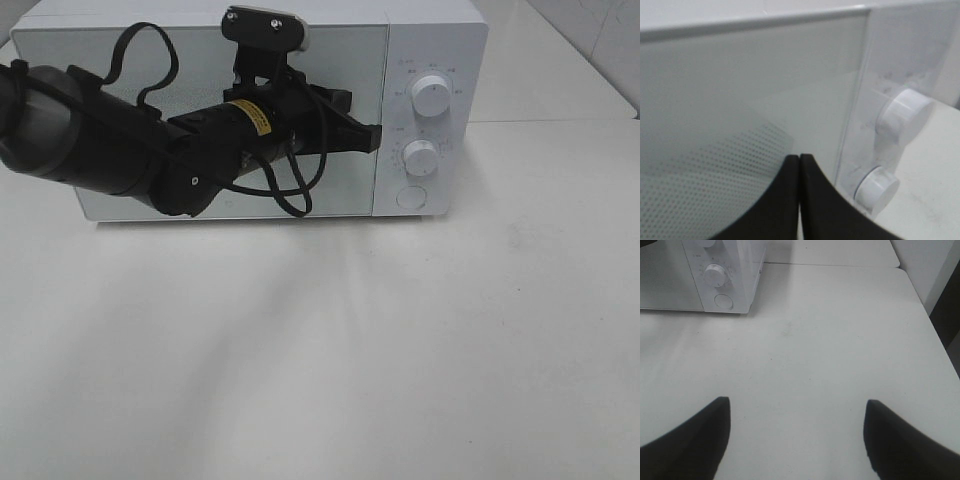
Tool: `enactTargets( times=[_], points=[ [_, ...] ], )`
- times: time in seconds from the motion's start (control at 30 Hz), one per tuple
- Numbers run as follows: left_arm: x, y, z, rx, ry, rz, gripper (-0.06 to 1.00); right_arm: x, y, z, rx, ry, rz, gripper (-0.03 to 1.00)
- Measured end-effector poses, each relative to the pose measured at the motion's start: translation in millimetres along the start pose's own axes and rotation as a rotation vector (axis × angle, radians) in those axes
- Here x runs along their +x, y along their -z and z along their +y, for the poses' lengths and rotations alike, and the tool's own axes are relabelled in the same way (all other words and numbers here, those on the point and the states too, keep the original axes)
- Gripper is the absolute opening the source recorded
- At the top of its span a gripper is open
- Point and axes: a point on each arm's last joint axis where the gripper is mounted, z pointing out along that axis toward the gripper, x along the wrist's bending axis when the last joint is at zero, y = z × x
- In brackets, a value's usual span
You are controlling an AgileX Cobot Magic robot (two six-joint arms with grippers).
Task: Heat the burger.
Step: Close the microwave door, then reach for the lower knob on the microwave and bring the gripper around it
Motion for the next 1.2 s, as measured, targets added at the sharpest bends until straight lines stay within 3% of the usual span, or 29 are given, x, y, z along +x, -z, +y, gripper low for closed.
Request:
enactTargets(
  times=[0.77, 1.2],
  points=[
    [-13, 1, 13, 0.074, 0.017, -0.004, 0.0, 0, 0, 0, 0.0, 0.0, 0.0, 0.74],
    [-43, 12, 8, 0.252, 0.0, -0.069, 0.0, 0, 0, 0, 0.0, 0.0, 0.0, 0.74]
  ],
)
